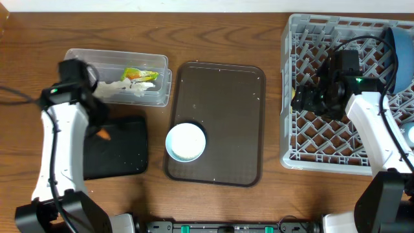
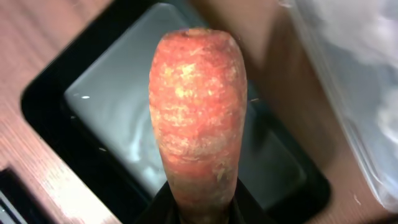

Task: Sort waste into correct bins and load items into the dishwasher rack
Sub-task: 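Carry the carrot left and lay it on the black tray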

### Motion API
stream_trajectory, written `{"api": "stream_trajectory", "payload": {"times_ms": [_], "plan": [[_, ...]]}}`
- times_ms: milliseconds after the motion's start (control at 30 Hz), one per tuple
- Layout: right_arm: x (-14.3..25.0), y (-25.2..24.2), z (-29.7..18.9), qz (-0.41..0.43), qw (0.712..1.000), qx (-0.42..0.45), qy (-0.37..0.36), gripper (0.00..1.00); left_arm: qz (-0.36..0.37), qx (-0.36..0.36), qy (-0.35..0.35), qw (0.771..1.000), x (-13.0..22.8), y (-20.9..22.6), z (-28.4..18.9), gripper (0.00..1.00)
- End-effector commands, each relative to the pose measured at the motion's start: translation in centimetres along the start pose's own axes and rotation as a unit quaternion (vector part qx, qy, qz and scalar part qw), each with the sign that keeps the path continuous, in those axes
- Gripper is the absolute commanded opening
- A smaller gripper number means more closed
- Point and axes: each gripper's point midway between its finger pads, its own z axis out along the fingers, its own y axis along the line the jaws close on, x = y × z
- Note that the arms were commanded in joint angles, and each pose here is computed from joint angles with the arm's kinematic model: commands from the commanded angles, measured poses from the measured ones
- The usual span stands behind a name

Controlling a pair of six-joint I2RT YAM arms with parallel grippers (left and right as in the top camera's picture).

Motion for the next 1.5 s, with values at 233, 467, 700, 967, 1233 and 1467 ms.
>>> {"api": "stream_trajectory", "payload": {"times_ms": [233, 467, 700, 967, 1233, 1467], "plan": [[0.1, 0.2, 0.0, -0.006, 1.0, 0.001, -0.001, 0.88, -0.053, -0.025, 0.001, 0.998, -0.6, 3.0, 5.1, 0.07], [0.1, 0.2, 0.0, -0.006, 1.0, 0.001, -0.001, 0.88, -0.049, -0.035, 0.014, 0.998, -0.4, 2.5, 7.9, 0.07], [0.1, 0.2, 0.0, -0.008, 1.0, 0.001, -0.001, 0.88, -0.05, -0.018, 0.058, 0.997, 0.9, 1.0, 10.8, 0.07], [0.1, 0.2, 0.0, -0.008, 1.0, 0.001, -0.001, 0.88, -0.07, 0.003, 0.065, 0.995, 0.8, -0.4, 12.6, 0.08], [0.0, 0.2, 0.0, -0.008, 1.0, 0.001, -0.001, 0.88, -0.074, 0.086, 0.047, 0.992, -0.9, -3.9, 12.6, 0.13], [0.0, 0.2, 0.0, -0.009, 1.0, 0.001, -0.002, 0.88, -0.074, 0.118, 0.05, 0.989, -1.1, -5.1, 12.3, 0.17]]}}
